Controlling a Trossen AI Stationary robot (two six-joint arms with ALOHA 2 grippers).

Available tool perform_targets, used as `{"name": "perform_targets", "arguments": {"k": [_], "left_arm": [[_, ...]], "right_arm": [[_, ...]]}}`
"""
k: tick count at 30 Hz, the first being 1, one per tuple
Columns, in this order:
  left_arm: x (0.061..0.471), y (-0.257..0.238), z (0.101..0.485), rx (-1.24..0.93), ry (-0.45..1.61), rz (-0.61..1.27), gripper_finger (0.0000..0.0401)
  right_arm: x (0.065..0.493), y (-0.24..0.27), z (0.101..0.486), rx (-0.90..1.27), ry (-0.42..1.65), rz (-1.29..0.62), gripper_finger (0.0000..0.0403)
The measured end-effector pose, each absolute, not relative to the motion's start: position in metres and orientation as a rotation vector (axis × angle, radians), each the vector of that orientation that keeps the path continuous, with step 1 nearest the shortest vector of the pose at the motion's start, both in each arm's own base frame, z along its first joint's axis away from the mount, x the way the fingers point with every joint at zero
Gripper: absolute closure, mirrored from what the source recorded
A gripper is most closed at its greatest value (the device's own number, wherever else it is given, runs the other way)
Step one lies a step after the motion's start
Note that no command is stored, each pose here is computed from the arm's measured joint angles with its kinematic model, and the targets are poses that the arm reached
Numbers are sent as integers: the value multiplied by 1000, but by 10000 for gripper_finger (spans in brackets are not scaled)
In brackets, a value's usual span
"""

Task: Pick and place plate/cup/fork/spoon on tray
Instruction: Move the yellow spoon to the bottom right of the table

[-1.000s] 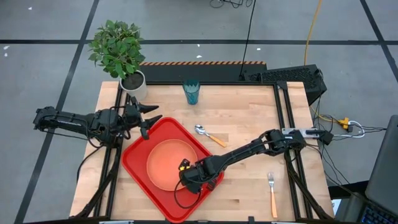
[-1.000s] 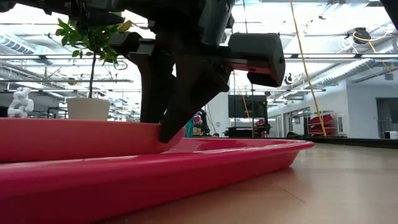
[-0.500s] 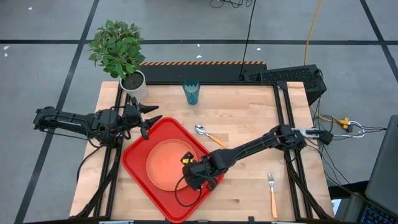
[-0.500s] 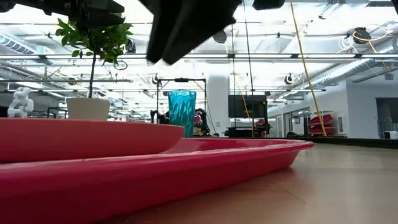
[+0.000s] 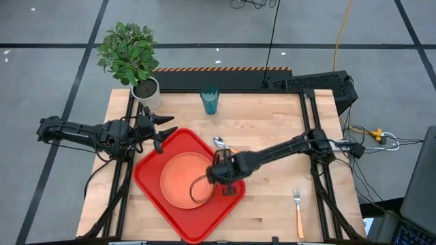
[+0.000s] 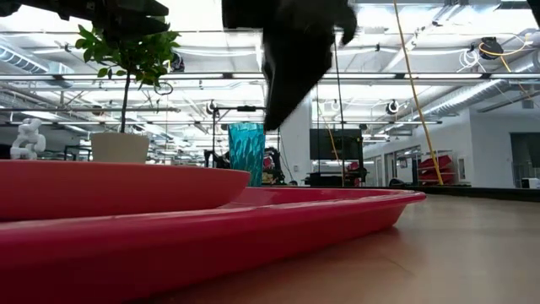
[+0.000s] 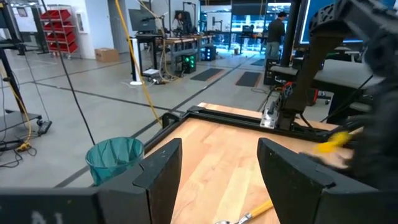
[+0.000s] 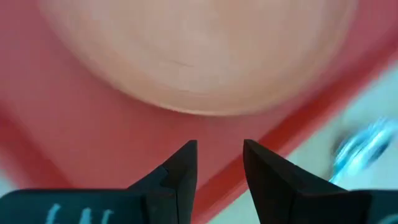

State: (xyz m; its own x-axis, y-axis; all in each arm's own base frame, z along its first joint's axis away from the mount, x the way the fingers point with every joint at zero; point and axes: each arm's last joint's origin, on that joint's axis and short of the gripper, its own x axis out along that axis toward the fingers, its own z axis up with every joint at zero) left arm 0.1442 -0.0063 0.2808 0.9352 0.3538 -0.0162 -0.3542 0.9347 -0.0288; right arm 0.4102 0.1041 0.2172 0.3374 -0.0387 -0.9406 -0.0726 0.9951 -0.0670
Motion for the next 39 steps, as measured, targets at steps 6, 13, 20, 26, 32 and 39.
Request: {"name": "perform_targets", "arguments": {"k": [6,13,20,26,32,39], "left_arm": [[144,-6,280,-30,20,362,187],[144,-6,279,-26,25,363,187],[144,-6,279,-24,27,363,187],[144,-6,279,-23,33,363,187],[144,-6,279,-26,33,363,187],[144,-6,279,-29,33,363,187]], "right_arm": [[400,87,189,91,1361,-6,282],[395,77,177,120,1405,-53,282],[392,72,175,178,1434,-123,282],[388,70,175,198,1458,-237,282],[383,65,175,82,1460,-350,282],[382,47,174,-29,1469,-421,276]]}}
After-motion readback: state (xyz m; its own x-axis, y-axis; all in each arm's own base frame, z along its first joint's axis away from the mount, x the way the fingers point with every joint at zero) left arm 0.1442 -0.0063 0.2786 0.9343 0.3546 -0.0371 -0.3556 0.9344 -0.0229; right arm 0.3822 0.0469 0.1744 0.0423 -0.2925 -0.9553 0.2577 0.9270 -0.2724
